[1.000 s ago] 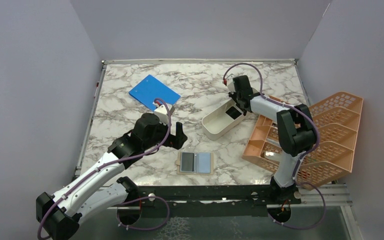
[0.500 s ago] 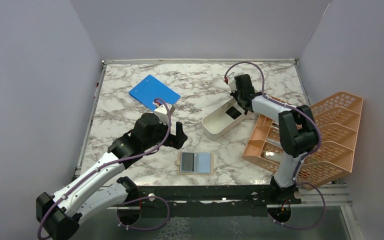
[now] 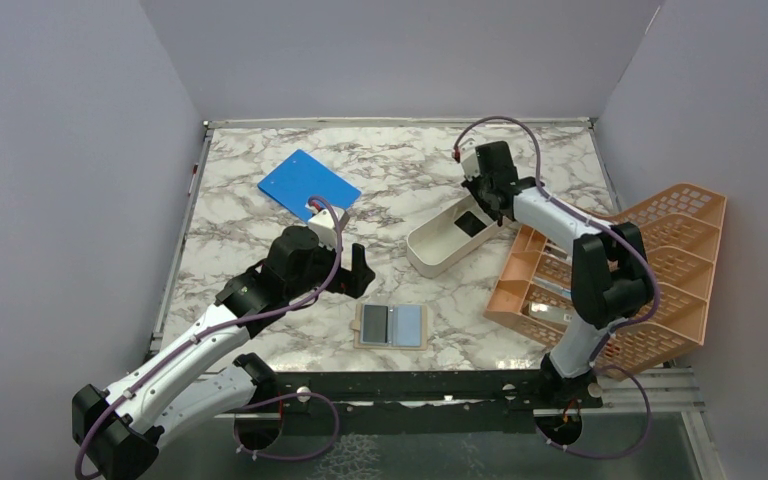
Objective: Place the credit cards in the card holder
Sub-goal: Pick up the credit card from the storage box.
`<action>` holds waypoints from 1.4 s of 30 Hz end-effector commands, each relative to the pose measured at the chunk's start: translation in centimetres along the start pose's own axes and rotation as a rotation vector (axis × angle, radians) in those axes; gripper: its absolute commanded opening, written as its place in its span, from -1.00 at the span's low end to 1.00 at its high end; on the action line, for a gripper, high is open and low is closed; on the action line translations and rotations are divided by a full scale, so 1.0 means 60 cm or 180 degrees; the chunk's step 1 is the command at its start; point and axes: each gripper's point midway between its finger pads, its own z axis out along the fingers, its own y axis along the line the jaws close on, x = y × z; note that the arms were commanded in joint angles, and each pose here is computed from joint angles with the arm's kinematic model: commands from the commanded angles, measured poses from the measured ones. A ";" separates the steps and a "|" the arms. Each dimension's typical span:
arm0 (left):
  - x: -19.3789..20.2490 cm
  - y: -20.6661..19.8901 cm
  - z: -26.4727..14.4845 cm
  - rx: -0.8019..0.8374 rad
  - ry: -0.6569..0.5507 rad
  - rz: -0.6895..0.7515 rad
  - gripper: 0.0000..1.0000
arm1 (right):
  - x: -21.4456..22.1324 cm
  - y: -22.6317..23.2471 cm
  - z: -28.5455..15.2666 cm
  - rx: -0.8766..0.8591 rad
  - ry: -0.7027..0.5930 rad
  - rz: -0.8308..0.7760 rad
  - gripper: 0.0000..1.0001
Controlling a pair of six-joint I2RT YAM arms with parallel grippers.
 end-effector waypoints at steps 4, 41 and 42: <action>-0.012 -0.004 -0.001 0.0029 -0.0116 -0.0014 0.86 | -0.044 -0.004 -0.069 -0.0268 -0.0221 0.0319 -0.98; -0.157 -0.191 -0.013 0.1873 -0.0731 -0.1514 0.30 | -0.118 0.211 -0.520 -0.4134 -0.1990 0.2936 -0.98; -0.158 -0.191 -0.012 0.1881 -0.0735 -0.1513 0.27 | -0.115 0.213 -0.522 -0.4169 -0.1982 0.2954 -0.98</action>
